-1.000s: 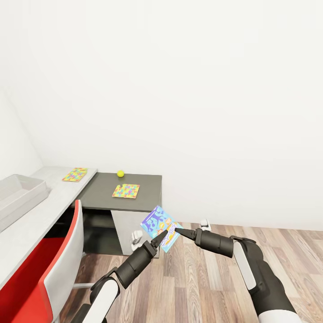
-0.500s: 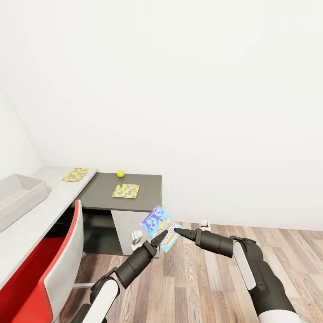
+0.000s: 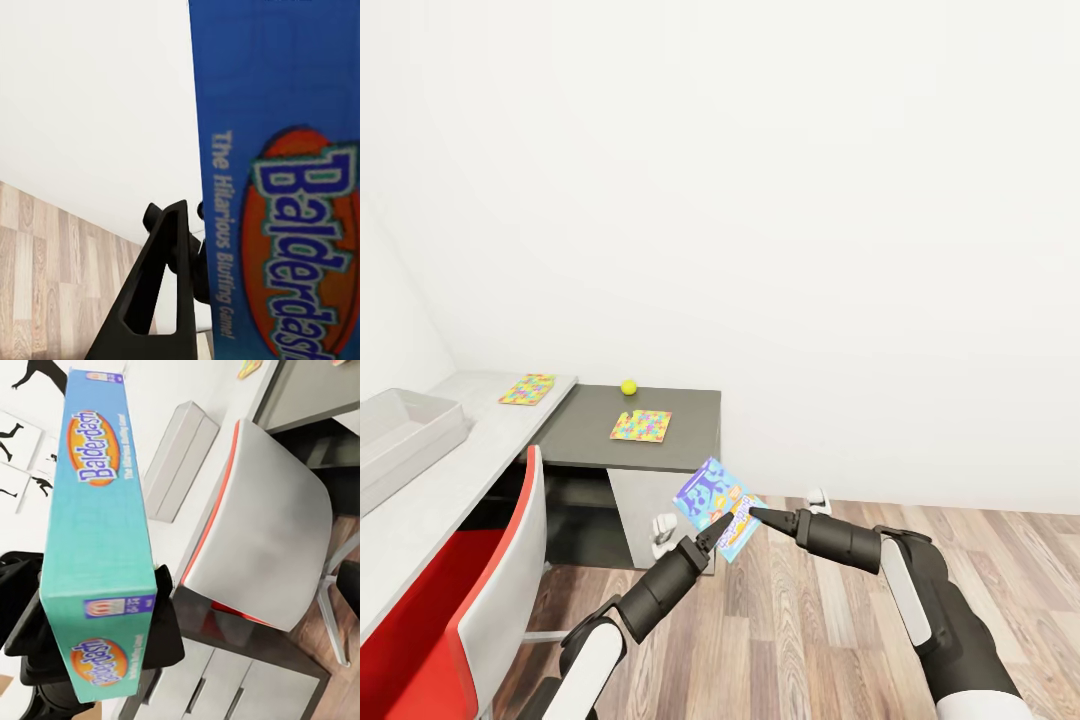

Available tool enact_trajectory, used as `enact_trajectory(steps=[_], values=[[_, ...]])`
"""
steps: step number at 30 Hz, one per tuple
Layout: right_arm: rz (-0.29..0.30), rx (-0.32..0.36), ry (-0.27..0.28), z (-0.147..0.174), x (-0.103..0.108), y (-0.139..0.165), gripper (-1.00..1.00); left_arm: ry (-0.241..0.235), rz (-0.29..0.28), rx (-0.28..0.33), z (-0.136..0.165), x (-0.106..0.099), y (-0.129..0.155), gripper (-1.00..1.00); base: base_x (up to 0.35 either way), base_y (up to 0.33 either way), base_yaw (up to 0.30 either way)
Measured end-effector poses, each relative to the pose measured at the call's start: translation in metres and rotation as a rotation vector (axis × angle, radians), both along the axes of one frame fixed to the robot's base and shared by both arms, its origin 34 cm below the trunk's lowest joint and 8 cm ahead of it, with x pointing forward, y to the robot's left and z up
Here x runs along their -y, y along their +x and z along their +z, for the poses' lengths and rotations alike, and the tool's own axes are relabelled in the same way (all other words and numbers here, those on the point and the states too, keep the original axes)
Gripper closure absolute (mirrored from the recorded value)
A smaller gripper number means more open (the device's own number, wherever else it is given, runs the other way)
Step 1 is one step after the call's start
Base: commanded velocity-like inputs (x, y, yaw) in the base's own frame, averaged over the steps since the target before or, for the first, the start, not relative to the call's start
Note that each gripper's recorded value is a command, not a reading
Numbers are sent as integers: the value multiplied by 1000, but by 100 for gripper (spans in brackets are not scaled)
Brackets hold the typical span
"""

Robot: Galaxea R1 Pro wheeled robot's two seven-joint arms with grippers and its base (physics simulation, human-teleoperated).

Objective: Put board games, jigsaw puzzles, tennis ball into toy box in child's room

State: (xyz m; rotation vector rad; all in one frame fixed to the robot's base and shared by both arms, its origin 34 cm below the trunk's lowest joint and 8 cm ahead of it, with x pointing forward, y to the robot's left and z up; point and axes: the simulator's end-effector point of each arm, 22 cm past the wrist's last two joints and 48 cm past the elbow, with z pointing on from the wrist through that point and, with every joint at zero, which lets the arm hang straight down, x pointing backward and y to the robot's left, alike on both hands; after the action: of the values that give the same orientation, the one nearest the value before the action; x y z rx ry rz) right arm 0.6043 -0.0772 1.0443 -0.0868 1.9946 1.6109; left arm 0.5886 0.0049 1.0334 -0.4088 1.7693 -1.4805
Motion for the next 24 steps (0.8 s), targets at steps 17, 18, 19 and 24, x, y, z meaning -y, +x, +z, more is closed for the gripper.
enact_trajectory(steps=[17, 18, 19, 24], values=[[-171, -19, -100, -11, 82, 45, -100, 11, 44, 44, 13, -38, 5, 100, 0, 0, 0], [-186, -20, -112, -12, 90, 48, -100, 10, 62, 46, 14, -47, 10, 100, 0, 0, 0], [-199, -19, -125, -12, 98, 51, -100, 9, 80, 48, 16, -56, 14, 100, 0, 0, 0], [-240, -13, -173, -12, 128, 60, -100, 12, 134, 51, 27, -92, 33, 100, 0, 0, 0]])
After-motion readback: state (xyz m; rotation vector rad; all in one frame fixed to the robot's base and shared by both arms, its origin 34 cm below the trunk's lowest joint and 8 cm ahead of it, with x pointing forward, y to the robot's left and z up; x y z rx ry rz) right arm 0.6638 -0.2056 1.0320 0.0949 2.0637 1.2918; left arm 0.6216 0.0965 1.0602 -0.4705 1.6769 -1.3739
